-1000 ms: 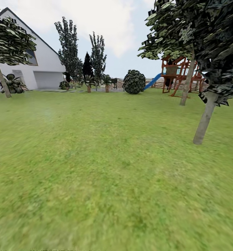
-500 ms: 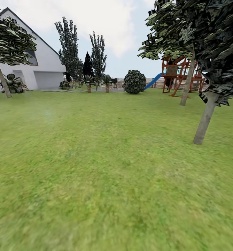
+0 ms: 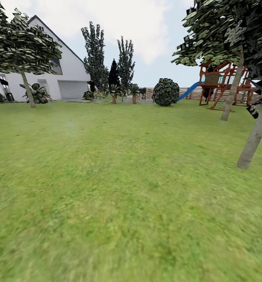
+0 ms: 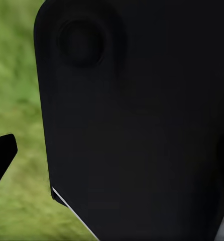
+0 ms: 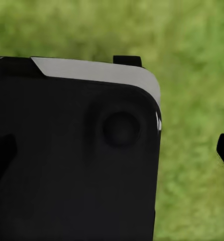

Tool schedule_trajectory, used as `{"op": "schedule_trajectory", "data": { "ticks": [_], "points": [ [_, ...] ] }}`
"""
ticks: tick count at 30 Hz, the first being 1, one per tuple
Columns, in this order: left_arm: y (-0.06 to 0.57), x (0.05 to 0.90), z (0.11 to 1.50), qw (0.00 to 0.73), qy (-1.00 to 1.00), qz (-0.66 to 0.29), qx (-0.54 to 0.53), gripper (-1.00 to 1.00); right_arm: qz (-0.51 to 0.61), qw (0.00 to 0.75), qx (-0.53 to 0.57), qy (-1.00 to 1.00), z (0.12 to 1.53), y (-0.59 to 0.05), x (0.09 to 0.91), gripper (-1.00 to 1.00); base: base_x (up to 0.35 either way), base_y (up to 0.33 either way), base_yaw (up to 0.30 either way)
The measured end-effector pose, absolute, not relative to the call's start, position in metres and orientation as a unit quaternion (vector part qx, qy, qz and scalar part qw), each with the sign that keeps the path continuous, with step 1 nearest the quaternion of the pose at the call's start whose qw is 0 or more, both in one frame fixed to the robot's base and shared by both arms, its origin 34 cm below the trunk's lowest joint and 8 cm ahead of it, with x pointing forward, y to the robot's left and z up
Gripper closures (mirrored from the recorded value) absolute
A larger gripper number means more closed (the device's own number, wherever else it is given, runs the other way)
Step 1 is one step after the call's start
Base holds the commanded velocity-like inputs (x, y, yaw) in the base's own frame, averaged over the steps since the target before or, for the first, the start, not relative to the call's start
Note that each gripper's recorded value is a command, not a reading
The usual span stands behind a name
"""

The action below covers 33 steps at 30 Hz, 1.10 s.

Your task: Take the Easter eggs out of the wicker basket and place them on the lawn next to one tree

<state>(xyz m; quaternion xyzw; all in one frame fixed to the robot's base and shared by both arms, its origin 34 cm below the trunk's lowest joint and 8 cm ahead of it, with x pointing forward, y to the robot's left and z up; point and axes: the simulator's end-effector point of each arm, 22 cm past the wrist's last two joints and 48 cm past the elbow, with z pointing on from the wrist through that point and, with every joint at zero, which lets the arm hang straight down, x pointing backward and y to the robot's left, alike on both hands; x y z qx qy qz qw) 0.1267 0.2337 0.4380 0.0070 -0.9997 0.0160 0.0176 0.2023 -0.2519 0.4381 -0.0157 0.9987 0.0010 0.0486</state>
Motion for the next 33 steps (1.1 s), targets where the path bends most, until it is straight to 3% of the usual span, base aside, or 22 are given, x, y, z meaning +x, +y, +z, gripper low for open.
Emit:
{"op": "schedule_trajectory", "data": {
  "ticks": [33],
  "points": [
    [0.234,0.114,0.439,0.034,-0.999,0.016,0.007,-1.0,-0.002,0.029,-0.013,0.999,0.436,-0.254,0.188,-1.0,0.0,0.0,0.24]
  ]
}}
